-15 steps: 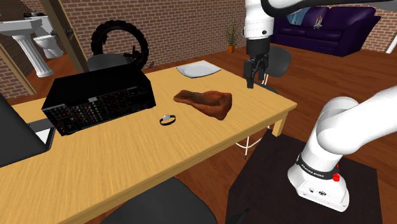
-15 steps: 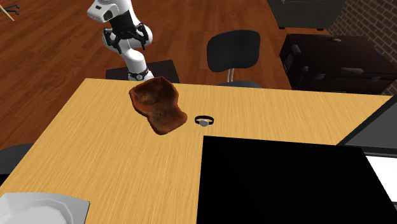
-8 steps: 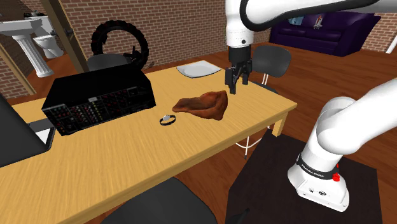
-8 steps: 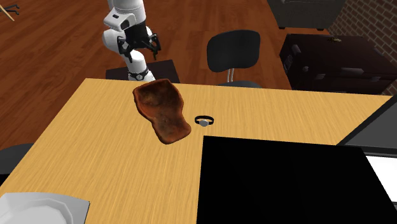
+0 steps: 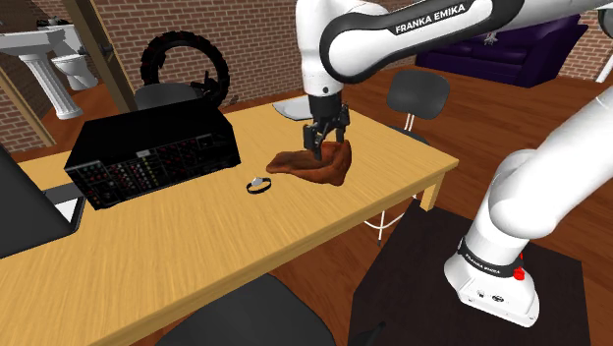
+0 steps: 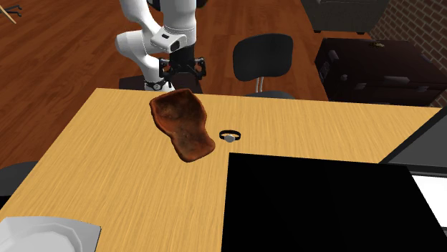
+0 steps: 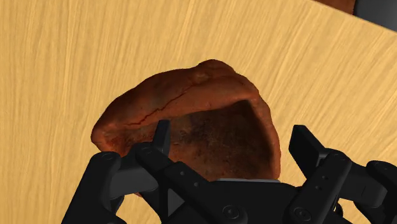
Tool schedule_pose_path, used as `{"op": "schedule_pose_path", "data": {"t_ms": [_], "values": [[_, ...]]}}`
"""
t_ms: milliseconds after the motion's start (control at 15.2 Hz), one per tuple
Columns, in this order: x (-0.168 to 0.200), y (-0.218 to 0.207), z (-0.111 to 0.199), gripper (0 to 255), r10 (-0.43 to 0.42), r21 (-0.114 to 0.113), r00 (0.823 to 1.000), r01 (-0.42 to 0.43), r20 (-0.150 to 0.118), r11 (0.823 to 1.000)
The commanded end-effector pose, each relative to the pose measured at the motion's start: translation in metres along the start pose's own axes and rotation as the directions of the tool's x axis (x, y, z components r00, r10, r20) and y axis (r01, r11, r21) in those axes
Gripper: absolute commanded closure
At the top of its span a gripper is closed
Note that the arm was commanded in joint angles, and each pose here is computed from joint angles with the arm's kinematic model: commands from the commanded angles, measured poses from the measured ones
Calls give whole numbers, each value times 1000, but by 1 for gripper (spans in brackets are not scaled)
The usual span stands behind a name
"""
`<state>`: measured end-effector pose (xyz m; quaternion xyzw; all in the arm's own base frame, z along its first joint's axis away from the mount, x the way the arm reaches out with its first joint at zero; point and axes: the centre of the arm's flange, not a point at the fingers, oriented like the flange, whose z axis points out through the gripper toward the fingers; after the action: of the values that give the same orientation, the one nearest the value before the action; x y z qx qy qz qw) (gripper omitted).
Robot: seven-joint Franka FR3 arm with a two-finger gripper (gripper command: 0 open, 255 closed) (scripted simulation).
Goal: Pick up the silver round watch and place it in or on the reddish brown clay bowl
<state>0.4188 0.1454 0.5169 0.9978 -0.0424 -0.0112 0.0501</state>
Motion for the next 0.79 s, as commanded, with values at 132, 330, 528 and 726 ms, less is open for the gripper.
{"op": "schedule_pose_path", "data": {"t_ms": [132, 330, 528, 726], "values": [[32, -40, 14, 0, 11, -39, 999, -12, -36, 999], [58, -69, 24, 0, 18, -69, 998, -22, -63, 997], [84, -98, 35, 0, 24, -98, 996, -33, -90, 995], [111, -126, 45, 0, 29, -127, 993, -44, -117, 991]]}}
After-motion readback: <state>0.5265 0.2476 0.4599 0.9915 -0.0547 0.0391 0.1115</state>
